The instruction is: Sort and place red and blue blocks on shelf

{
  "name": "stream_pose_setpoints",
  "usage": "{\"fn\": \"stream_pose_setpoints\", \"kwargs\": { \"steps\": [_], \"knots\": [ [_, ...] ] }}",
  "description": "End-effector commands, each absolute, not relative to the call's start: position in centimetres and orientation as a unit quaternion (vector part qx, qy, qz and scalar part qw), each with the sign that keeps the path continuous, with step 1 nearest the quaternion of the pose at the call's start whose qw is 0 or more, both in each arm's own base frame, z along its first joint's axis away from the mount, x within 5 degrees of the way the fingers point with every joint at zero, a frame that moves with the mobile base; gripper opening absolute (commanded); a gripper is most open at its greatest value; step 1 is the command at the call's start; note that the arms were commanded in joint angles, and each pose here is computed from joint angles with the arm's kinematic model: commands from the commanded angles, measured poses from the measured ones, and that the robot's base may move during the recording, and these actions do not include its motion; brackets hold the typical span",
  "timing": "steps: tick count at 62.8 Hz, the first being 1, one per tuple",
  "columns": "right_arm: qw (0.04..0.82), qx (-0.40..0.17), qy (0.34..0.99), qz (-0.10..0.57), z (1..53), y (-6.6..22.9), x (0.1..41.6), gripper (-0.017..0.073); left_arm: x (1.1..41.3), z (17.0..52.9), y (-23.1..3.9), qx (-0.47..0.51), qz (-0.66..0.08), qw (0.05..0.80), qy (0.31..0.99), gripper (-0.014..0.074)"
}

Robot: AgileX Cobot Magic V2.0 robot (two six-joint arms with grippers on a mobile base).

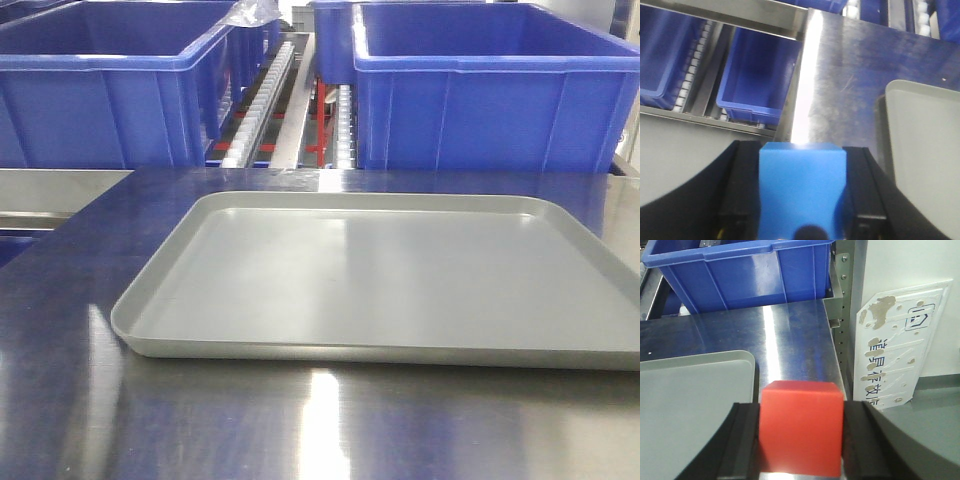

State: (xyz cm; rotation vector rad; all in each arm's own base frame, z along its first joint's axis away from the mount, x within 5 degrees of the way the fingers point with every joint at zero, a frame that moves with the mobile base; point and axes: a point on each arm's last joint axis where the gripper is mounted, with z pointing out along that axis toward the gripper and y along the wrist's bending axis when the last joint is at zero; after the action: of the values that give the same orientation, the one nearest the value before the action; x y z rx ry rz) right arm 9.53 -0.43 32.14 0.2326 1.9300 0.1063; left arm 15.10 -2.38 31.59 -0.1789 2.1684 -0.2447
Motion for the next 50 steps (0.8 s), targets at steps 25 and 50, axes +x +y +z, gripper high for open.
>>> {"fn": "stream_pose_setpoints", "kwargs": {
  "steps": [25, 50],
  "knots": [
    [0.605, 0.095, 0.79, 0.036, 33.7, -0.6, 9.7, 0.0056, 11.8, 31.8, -1.4, -0.084, -0.114, 0.534, 0.833, 0.0124],
    [0.605, 0.095, 0.79, 0.036, 33.7, -0.6, 9.7, 0.0056, 11.8, 31.5, -1.0, -0.058, -0.072, 0.547, 0.832, 0.0124]
  ]
}}
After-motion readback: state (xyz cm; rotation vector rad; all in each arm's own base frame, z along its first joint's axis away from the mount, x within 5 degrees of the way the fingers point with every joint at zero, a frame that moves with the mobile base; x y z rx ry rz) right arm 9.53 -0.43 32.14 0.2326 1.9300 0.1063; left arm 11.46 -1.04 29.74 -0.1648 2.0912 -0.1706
